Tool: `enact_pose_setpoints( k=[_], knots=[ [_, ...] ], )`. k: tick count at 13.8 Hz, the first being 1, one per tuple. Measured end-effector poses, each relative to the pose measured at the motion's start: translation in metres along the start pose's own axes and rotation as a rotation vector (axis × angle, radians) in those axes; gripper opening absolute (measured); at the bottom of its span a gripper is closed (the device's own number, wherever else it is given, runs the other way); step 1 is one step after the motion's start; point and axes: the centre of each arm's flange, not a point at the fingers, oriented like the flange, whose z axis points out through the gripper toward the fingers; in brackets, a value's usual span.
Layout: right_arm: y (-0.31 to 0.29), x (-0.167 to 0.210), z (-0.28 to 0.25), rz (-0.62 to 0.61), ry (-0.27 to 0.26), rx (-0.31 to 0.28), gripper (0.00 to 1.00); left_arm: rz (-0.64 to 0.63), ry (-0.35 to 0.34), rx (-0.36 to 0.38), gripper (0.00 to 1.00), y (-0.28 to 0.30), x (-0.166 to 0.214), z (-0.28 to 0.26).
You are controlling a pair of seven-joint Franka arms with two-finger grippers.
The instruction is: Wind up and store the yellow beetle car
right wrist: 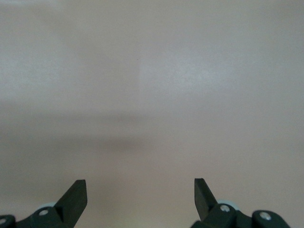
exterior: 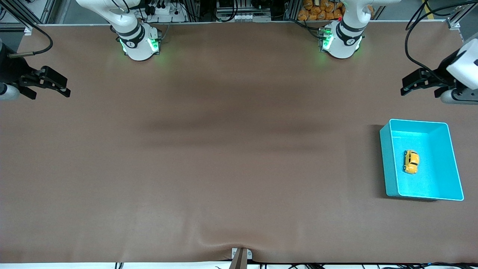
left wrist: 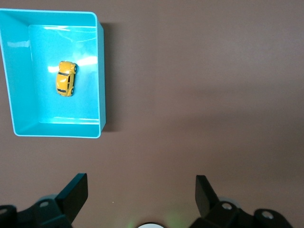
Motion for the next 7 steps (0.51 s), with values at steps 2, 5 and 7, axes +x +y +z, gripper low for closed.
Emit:
enact_pose_setpoints(
  k=[2, 5, 7],
  knots=[
    [-0.0024, -0.0007, 0.0025, -0.004, -0.016, 0.0, 1.0, 0.0, 0.0, 0.0, 1.0, 0.0001, -0.0001, -0.0013],
    [-0.0066, -0.0034, 0.0045, -0.012, -0.039, 0.0, 1.0, -0.017, -0.004, -0.001, 1.0, -0.0056, 0.0007, 0.0001],
    [-0.0067, -0.0037, 0.0047, -0.013, -0.043, 0.0, 1.0, -0.032, -0.005, -0.001, 1.0, -0.0058, 0.0011, 0.0003]
  ],
)
